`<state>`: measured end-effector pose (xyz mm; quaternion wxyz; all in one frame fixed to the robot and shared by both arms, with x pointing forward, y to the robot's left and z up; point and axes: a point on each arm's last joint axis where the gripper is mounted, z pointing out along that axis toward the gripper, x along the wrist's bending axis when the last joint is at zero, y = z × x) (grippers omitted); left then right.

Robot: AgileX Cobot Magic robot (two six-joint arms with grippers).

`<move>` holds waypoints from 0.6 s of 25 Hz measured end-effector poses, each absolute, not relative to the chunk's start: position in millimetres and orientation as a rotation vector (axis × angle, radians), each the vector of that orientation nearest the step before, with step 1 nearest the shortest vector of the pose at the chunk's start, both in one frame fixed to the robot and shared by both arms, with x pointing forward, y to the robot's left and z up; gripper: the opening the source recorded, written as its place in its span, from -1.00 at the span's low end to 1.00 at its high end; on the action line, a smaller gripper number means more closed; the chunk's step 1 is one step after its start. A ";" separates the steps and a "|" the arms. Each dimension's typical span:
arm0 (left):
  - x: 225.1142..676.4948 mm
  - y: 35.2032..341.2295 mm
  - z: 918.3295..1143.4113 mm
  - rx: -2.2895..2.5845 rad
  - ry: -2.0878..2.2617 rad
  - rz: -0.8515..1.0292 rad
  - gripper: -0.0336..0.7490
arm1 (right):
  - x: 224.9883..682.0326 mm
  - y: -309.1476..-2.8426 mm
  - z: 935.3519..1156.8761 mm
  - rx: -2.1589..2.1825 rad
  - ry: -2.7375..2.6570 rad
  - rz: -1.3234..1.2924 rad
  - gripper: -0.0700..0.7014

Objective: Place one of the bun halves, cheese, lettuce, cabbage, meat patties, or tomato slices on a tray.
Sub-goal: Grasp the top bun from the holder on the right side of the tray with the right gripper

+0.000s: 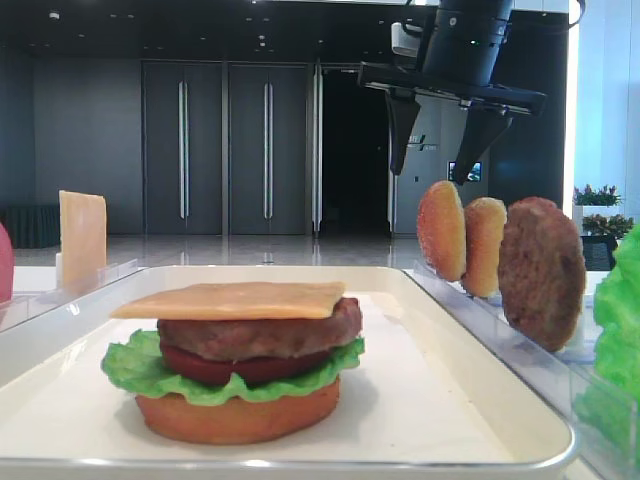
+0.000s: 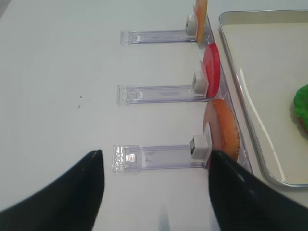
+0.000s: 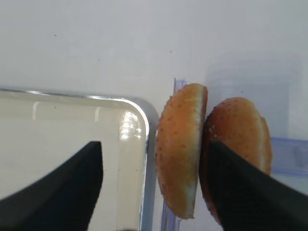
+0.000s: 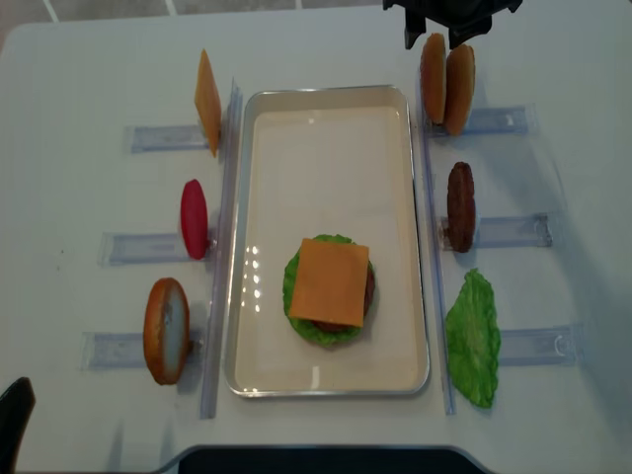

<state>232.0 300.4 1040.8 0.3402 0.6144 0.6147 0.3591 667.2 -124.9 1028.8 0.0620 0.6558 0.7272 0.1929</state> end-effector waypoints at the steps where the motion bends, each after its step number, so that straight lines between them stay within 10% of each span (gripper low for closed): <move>1: 232.0 300.4 1040.8 1.599 1.600 0.935 0.41 | 667.2 -124.9 1028.8 1.983 2.199 0.583 0.40; 15: 232.0 300.4 1040.8 1.600 1.599 0.935 0.41 | 666.3 -124.1 1028.7 1.996 2.205 0.586 0.39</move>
